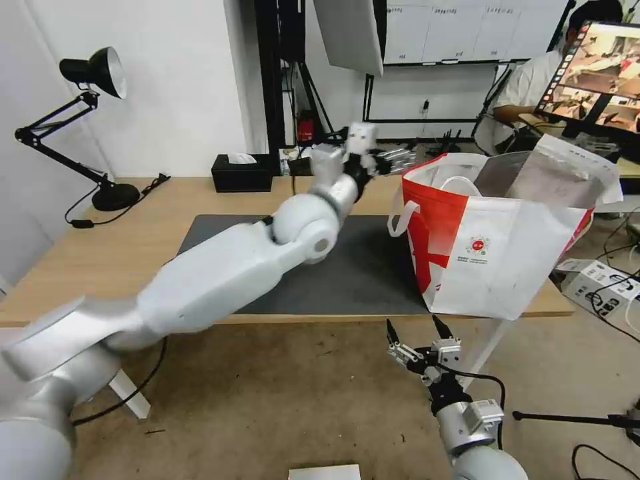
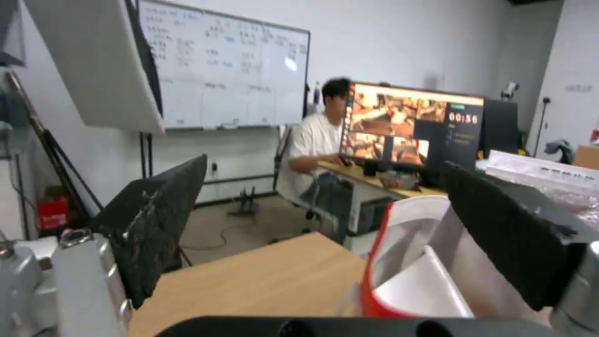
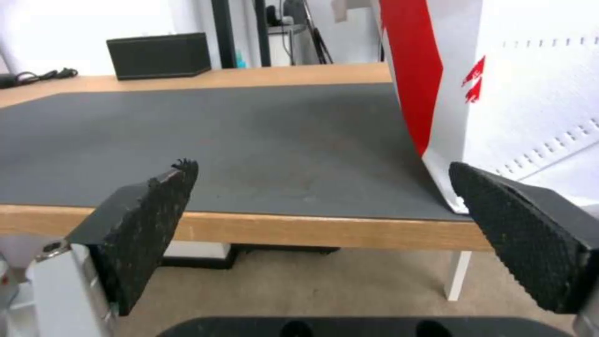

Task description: Pick up the trash from the table and place it into the takeout bag.

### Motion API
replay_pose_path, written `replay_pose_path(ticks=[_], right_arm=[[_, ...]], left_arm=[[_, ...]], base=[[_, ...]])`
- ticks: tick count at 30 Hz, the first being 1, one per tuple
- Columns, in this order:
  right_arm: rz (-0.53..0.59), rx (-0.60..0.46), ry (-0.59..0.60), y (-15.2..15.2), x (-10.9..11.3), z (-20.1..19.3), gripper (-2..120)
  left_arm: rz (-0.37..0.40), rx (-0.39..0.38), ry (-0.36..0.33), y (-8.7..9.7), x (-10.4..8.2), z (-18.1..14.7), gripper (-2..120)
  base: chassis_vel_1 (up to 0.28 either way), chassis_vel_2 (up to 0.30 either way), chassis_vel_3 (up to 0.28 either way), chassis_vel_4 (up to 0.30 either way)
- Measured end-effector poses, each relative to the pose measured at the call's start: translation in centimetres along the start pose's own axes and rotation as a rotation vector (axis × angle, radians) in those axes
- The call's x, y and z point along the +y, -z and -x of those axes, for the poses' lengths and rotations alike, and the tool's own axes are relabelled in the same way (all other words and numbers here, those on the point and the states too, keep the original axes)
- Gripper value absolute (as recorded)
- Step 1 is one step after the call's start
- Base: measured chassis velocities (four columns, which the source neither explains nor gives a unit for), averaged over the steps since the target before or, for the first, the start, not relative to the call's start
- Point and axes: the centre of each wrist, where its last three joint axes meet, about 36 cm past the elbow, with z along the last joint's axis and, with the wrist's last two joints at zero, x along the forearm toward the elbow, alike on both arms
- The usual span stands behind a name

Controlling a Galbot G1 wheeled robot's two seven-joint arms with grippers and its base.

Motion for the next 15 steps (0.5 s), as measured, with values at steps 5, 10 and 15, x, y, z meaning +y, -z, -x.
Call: replay_pose_path(ticks=[5, 10, 15], right_arm=[[0.000, 0.000, 0.000, 0.0, 0.0, 0.0, 100], [0.000, 0.000, 0.000, 0.0, 0.0, 0.0, 100], [0.000, 0.000, 0.000, 0.0, 0.0, 0.0, 100]], left_arm=[[0.007, -0.025, -0.013, -0.3, 1.0, -2.4, 100], [0.005, -0.058, -0.025, -0.4, 4.3, -6.4, 100], [0.015, -0.058, -0.071, -0.9, 7.8, -10.6, 100]], base=[[0.000, 0.000, 0.000, 0.000], [0.000, 0.000, 0.000, 0.000], [0.000, 0.000, 0.000, 0.000]])
